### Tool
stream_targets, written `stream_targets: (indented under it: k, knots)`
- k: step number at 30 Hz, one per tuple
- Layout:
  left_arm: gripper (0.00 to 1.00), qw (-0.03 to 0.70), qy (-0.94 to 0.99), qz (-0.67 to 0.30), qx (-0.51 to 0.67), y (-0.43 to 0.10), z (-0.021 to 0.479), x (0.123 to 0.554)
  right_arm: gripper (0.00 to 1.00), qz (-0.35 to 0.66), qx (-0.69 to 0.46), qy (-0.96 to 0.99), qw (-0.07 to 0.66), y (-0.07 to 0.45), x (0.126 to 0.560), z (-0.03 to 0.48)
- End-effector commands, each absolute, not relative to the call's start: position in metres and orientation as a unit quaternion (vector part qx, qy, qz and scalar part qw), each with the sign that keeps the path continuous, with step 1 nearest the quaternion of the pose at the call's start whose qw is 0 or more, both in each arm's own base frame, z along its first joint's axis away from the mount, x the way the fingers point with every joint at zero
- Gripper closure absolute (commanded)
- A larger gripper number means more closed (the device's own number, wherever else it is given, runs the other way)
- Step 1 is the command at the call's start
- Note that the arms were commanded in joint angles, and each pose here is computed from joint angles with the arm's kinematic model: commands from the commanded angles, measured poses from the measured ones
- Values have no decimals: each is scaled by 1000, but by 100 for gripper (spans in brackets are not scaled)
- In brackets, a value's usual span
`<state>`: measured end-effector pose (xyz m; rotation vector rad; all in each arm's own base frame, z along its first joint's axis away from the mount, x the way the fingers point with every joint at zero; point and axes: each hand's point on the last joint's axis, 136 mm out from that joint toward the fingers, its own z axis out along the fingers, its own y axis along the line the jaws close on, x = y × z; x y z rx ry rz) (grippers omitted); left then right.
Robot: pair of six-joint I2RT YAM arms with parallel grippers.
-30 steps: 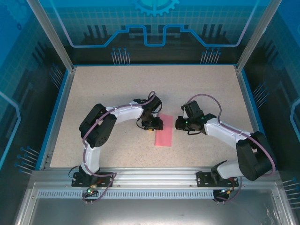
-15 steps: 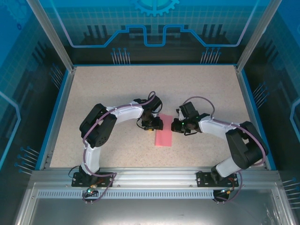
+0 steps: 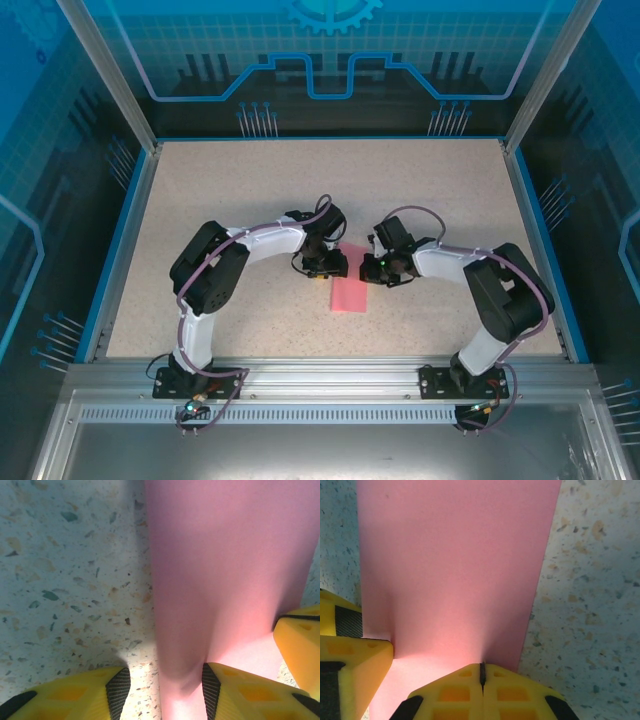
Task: Fold a paper plane with a square sheet of paper (fold left side to right side)
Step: Hold the square sheet of paper at the center of the table.
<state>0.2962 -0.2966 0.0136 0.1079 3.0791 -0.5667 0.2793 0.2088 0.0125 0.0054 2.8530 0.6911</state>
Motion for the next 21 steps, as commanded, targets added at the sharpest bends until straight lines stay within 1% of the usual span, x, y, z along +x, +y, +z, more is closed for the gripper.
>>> stream_targets:
  k: [1, 9, 12, 15, 21]
  knots:
    - [51, -11, 989, -144, 45, -291, -27, 286, 100, 197, -13, 978, 68, 200, 263, -3]
    - [44, 45, 976, -207, 50, -298, 28, 302, 100, 183, -15, 982, 45, 195, 254, -13]
    - [44, 67, 968, -238, 49, -302, 49, 305, 100, 184, -15, 982, 45, 195, 255, -13]
    - [50, 73, 961, -261, 54, -307, 60, 304, 100, 184, -16, 982, 44, 196, 254, -13]
    - [72, 46, 944, -322, 59, -329, 57, 297, 100, 183, -17, 982, 43, 196, 254, -14]
